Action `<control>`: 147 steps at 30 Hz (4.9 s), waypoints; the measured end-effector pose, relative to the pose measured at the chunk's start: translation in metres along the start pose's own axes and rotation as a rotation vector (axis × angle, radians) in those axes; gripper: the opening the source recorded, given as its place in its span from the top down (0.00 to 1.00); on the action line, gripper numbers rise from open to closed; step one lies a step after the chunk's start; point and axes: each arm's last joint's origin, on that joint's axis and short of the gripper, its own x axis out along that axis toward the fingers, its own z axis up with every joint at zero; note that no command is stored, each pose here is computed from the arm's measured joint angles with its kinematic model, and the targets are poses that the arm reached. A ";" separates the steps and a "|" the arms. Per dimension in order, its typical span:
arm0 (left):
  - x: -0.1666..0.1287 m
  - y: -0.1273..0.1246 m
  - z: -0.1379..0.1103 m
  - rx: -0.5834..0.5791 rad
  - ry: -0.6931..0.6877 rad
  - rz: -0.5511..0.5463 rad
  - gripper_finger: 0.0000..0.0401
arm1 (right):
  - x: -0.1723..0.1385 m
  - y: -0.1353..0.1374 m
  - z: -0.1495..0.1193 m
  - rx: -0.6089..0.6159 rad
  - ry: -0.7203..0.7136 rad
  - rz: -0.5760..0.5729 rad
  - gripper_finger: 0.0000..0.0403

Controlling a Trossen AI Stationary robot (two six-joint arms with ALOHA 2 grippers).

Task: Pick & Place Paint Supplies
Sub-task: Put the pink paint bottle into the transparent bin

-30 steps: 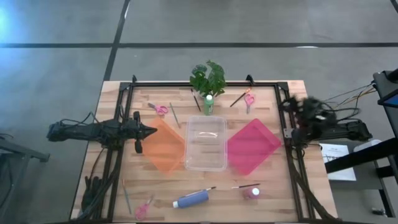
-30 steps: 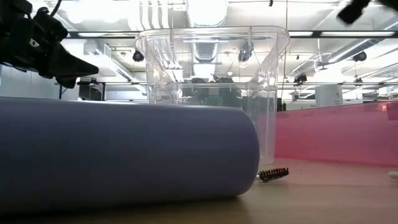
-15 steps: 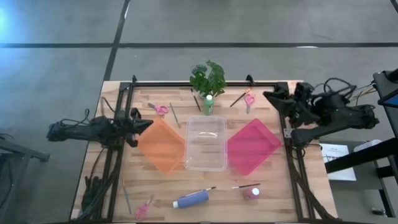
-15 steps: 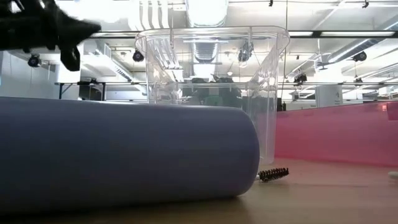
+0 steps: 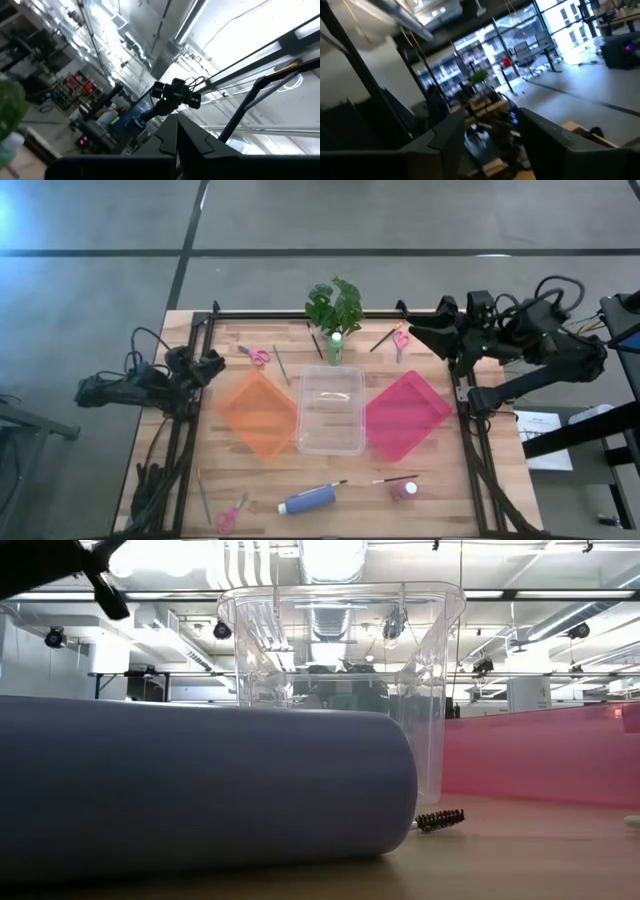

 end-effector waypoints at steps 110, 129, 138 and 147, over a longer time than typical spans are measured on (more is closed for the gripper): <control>0.177 -0.086 0.022 0.900 0.704 0.162 0.42 | -0.031 0.102 -0.265 -0.034 1.316 -0.398 0.56; 0.177 -0.086 0.021 0.874 0.706 0.151 0.42 | -0.020 0.101 -0.267 -0.088 1.347 -0.390 0.29; 0.177 -0.086 0.021 0.874 0.710 0.153 0.42 | -0.022 0.097 -0.275 -0.146 1.383 -0.424 0.27; 0.176 -0.086 0.021 0.876 0.717 0.154 0.42 | -0.024 0.091 -0.284 -0.148 1.386 -0.440 0.27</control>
